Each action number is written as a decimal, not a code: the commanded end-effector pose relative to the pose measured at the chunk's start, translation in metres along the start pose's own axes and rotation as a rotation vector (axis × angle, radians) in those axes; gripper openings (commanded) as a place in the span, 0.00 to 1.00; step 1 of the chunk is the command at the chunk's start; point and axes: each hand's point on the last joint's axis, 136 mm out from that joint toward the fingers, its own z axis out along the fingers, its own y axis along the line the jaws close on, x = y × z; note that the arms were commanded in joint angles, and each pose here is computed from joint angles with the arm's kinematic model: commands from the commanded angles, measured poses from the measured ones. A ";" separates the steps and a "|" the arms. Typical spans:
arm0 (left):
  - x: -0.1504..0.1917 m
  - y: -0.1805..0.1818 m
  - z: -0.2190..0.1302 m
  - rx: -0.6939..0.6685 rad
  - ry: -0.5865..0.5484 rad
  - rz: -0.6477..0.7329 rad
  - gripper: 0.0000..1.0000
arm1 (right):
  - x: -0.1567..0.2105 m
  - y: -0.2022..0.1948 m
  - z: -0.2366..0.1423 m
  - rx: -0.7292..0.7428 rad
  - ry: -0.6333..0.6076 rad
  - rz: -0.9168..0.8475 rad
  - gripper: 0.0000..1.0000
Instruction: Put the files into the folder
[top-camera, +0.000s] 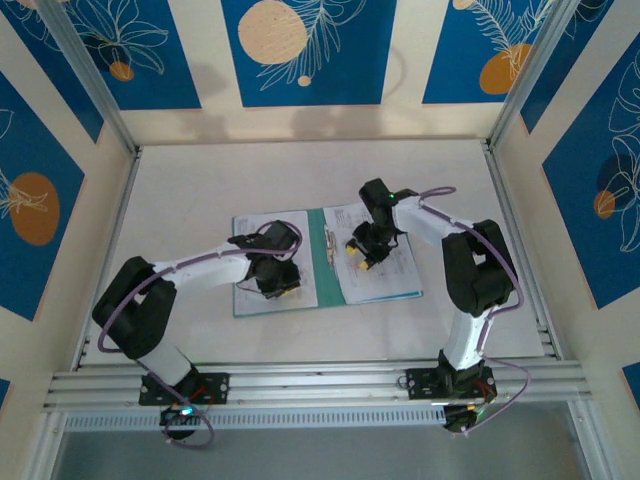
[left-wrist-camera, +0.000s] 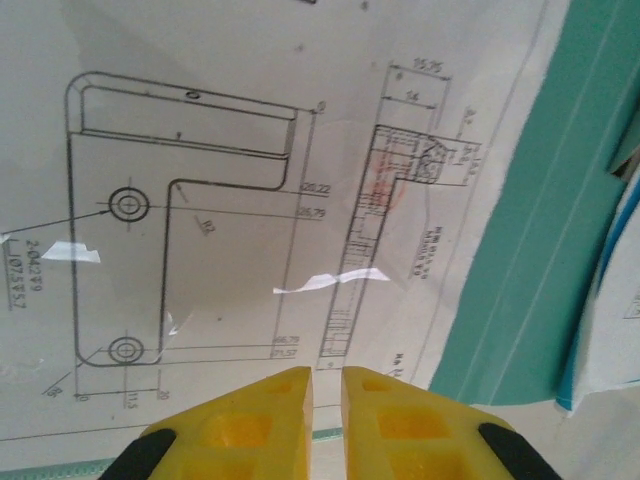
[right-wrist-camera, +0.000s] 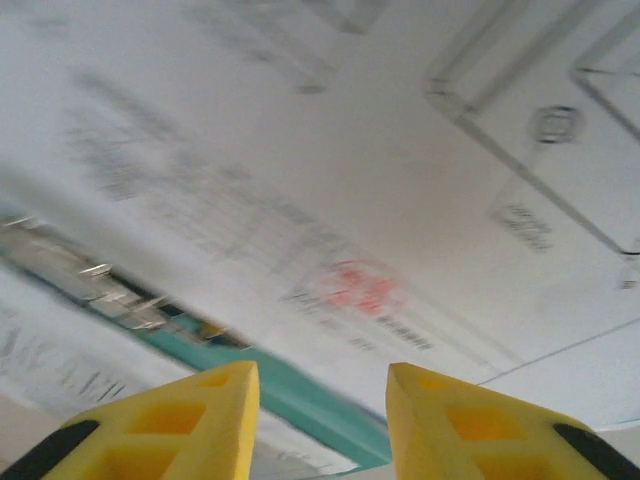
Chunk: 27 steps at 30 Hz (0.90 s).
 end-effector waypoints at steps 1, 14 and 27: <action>0.002 0.016 0.007 -0.042 0.018 0.013 0.13 | -0.001 0.020 -0.016 -0.028 -0.041 -0.118 0.42; 0.004 0.038 0.017 -0.100 0.022 0.010 0.11 | -0.043 0.105 0.013 -0.039 -0.043 -0.428 0.12; 0.005 0.042 0.025 -0.115 0.034 -0.007 0.10 | -0.055 0.130 0.044 -0.037 0.011 -0.472 0.08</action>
